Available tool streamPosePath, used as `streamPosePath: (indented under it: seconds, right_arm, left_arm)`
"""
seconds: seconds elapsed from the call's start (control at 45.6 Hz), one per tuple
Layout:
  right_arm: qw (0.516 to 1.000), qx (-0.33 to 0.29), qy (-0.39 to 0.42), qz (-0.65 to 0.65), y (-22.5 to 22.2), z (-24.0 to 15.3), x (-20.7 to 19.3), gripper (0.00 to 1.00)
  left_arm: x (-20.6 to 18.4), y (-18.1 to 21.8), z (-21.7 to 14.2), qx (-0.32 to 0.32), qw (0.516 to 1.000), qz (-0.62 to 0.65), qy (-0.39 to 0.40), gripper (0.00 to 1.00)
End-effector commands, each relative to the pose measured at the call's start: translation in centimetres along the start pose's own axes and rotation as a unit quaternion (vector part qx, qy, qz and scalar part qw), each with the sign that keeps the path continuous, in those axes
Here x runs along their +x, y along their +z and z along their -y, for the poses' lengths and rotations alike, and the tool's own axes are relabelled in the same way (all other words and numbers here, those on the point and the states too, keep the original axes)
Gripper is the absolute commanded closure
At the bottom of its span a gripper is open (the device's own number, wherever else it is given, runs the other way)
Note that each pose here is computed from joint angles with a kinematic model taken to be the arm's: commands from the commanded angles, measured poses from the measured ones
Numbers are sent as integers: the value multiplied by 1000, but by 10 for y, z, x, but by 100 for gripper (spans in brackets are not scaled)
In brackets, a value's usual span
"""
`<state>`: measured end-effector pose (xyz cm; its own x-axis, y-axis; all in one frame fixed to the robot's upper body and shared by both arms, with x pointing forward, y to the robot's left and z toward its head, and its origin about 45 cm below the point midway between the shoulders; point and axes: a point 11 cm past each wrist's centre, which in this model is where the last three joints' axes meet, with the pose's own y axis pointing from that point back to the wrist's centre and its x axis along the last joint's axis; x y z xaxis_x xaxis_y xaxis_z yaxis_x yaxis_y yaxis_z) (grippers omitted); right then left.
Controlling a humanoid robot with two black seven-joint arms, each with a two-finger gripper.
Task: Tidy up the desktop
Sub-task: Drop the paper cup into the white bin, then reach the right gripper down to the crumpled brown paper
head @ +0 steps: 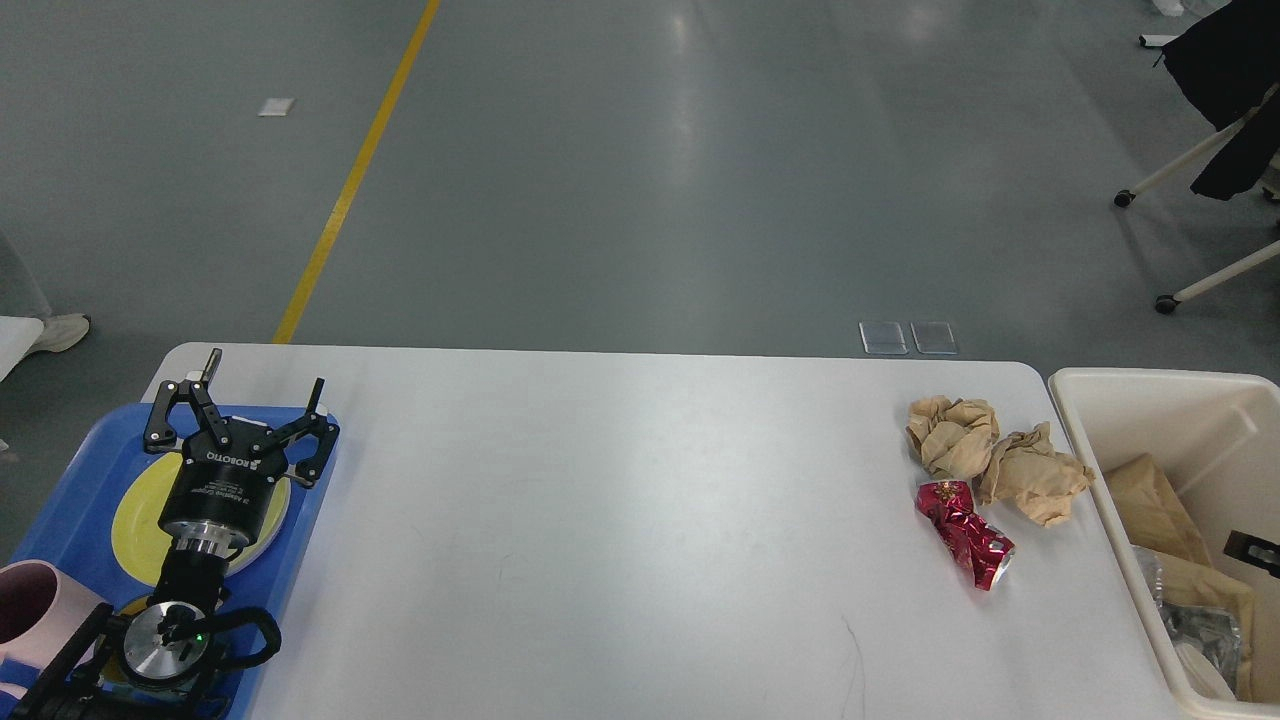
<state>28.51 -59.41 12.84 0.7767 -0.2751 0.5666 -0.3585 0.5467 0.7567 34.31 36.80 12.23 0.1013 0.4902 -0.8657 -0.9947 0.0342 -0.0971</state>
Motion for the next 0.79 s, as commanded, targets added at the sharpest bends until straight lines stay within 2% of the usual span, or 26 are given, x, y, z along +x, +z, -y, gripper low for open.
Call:
streamPosePath:
  seconds: [0.0,0.11,0.263,0.351,0.438,0.614,0.767]
  right_arm:
    - [997,24,-37,-66,-16,-46,37,0]
    - [991,26,-74,-106,-29,-99,74,0]
    - [974,19,-123,-188,-78,-184,129,0]
    - [964,26,-156,-216,-104,-237,146,0]
    - [952,57,-183,-239,-124,-278,138,0]
    - [933,129,-195,-272,-145,-332,105,0]
    - [933,172,-182,-258,-159,-346,90,0]
  left_arm:
    - [0,0,0,0,1000,0,-1,3]
    - [0,0,-1,0,1000,0,-1,3]
    - [0,0,-1,0,1000,0,0,3]
    - [0,0,-1,0,1000,0,0,3]
    - [1,0,-1,0,1000,0,1,3]
    - [1,0,-1,0,1000,0,2,3]
    - [1,0,-1,0,1000,0,3,3]
